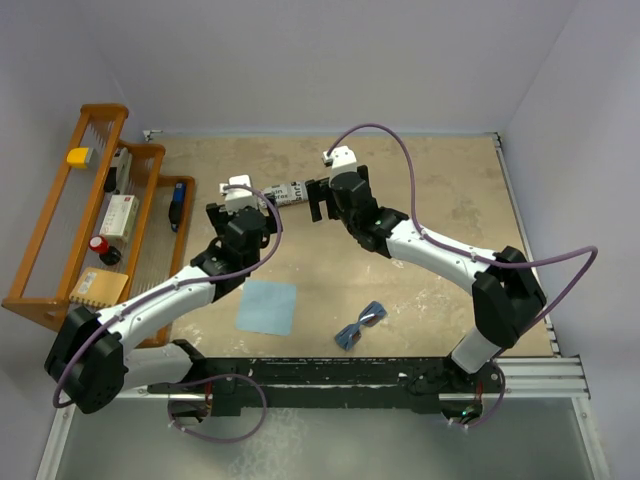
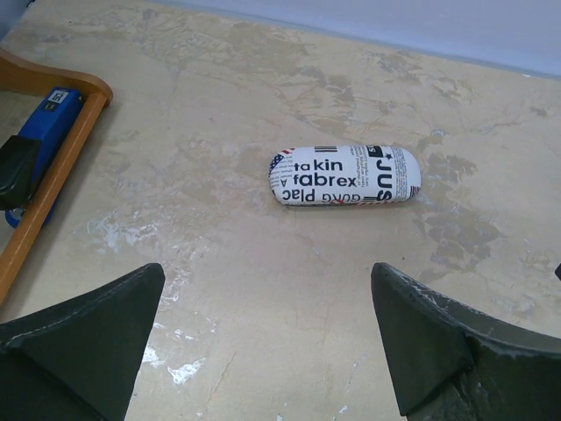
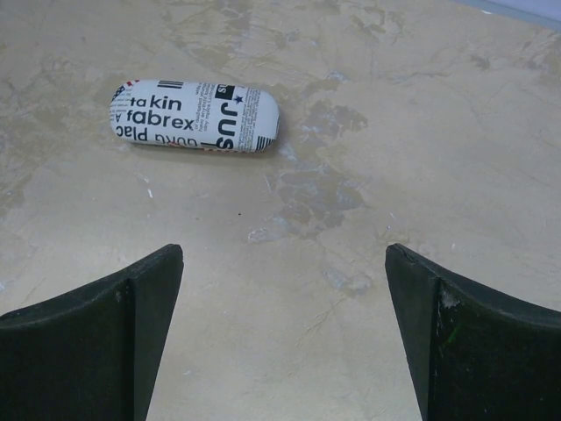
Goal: Organize the sunglasses
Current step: Move the sunglasses case to the center of the board.
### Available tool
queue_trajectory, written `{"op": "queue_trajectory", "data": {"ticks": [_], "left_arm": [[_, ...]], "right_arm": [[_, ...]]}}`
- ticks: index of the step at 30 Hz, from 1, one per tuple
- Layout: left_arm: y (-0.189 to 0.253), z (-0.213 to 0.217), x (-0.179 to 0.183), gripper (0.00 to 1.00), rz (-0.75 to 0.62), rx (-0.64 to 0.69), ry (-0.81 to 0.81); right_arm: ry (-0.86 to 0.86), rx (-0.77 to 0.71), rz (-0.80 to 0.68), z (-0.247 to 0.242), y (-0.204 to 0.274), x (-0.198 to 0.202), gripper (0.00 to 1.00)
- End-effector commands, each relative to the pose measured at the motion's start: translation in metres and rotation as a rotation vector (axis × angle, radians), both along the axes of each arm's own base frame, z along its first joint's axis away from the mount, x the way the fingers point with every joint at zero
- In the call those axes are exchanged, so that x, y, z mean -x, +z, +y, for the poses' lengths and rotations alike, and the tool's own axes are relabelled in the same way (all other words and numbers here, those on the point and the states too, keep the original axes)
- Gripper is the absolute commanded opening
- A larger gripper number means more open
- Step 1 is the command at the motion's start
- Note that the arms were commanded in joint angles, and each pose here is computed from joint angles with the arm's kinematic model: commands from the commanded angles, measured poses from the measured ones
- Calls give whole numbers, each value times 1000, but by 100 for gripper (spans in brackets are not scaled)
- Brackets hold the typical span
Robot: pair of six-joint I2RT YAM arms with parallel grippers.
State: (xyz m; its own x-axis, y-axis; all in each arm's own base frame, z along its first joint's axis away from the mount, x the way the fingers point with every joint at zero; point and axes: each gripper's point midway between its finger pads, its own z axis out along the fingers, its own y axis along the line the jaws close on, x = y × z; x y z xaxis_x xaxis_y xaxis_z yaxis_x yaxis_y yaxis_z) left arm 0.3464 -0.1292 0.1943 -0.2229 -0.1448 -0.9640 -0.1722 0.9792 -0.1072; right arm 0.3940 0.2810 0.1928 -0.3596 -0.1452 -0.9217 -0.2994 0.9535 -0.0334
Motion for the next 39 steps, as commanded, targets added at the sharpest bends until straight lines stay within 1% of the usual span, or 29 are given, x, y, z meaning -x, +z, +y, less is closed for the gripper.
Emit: {"op": "queue_trajectory", "data": {"ticks": [1, 4, 8, 10, 13, 17, 19, 20, 23, 26, 31, 34, 36, 38, 39], "left_arm": [[17, 2, 0, 99, -65, 65, 22], [17, 0, 0, 99, -61, 62, 11], [19, 0, 1, 99, -74, 70, 2], [20, 9, 3, 99, -92, 79, 49], [19, 27, 9, 99, -128, 88, 129], [8, 34, 14, 99, -104, 89, 167], [1, 35, 15, 100, -78, 80, 178], [-3, 35, 16, 100, -63, 73, 177], [-9, 33, 17, 97, -50, 82, 168], [-8, 38, 20, 98, -66, 112, 194], [-10, 46, 26, 98, -68, 109, 223], [-10, 51, 29, 98, -71, 107, 236], [-8, 55, 32, 98, -81, 114, 249], [-8, 55, 32, 98, -82, 116, 247], [-9, 55, 32, 98, -81, 117, 245]], "right_arm": [[-24, -57, -65, -4, 29, 0, 99], [-21, -58, -66, -3, 30, -1, 99], [37, -47, -66, 5, 30, 1, 99], [74, -52, -32, 11, 26, 5, 99], [57, -15, -36, 7, 24, 2, 99], [88, 80, -32, 12, 18, -7, 97], [113, 124, -8, 18, 9, -12, 95], [151, 142, 13, 25, 3, -13, 91], [209, 185, 59, 40, -11, -19, 91], [257, 186, 83, 54, -24, -22, 91], [234, 216, 60, 60, -29, -43, 90], [224, 194, 72, 64, -32, -56, 90], [221, 156, 87, 68, -34, -66, 87], [239, 117, 99, 73, -35, -72, 75], [237, 100, 102, 74, -36, -76, 72]]}}
